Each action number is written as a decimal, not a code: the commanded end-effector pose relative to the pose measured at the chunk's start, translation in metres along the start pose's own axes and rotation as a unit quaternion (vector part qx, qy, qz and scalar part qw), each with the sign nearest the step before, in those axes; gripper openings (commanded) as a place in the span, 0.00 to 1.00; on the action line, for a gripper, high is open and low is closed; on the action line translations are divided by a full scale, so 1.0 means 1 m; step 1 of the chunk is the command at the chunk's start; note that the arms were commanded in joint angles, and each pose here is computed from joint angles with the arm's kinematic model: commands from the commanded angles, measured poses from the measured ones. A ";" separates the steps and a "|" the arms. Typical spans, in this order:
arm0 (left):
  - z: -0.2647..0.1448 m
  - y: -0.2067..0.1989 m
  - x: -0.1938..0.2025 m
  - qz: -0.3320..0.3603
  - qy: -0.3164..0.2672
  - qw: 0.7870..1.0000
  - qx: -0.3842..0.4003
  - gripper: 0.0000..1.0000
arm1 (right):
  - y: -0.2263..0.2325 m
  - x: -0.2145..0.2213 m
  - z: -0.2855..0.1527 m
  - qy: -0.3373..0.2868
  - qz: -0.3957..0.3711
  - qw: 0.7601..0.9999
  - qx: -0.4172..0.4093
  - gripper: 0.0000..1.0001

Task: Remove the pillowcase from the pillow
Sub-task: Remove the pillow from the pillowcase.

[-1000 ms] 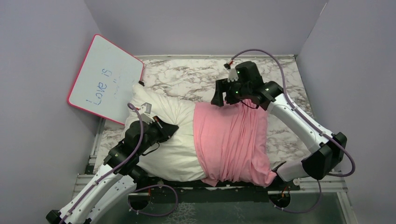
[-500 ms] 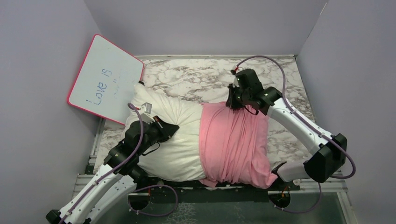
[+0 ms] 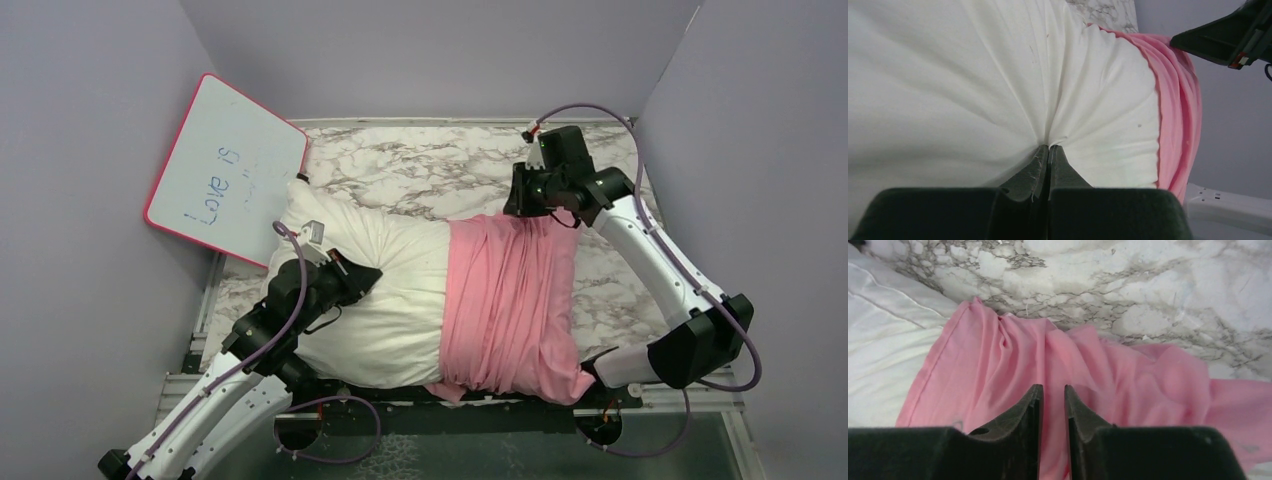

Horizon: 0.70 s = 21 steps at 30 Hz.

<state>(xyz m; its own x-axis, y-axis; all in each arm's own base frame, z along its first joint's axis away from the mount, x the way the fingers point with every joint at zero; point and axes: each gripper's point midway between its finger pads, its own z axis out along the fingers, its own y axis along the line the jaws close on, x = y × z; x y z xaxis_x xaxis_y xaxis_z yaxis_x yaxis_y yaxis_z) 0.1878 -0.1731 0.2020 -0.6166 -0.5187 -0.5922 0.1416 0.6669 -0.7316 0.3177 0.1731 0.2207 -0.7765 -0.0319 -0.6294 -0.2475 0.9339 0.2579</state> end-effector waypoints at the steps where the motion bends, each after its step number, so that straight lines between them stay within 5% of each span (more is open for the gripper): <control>1: -0.007 0.047 0.027 0.020 0.049 0.994 -0.093 0.00 | 0.019 -0.022 -0.034 -0.034 -0.020 0.997 -0.059 0.41; 5: -0.007 0.046 0.025 0.022 0.049 0.994 -0.095 0.00 | 0.006 -0.022 -0.070 -0.081 -0.011 0.996 -0.021 0.69; 14: -0.007 0.039 0.016 0.027 0.038 0.994 -0.095 0.00 | -0.063 0.062 -0.113 -0.086 0.089 0.983 0.136 0.77; 18: -0.006 0.036 0.012 0.030 0.036 0.994 -0.095 0.01 | -0.065 0.109 -0.106 -0.069 0.157 0.978 0.121 0.81; 21: -0.005 0.029 0.008 0.042 0.041 0.994 -0.090 0.29 | -0.035 0.132 -0.083 -0.030 0.170 0.985 0.023 0.81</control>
<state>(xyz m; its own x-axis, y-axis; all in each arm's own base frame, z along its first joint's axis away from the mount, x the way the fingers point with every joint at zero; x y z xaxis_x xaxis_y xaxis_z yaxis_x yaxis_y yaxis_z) 0.1908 -0.1694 0.2025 -0.6209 -0.5061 -0.5986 0.1103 0.6996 -0.7060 0.1945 0.0791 0.2221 -0.6858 0.2405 -0.6869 0.0482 0.9568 0.2869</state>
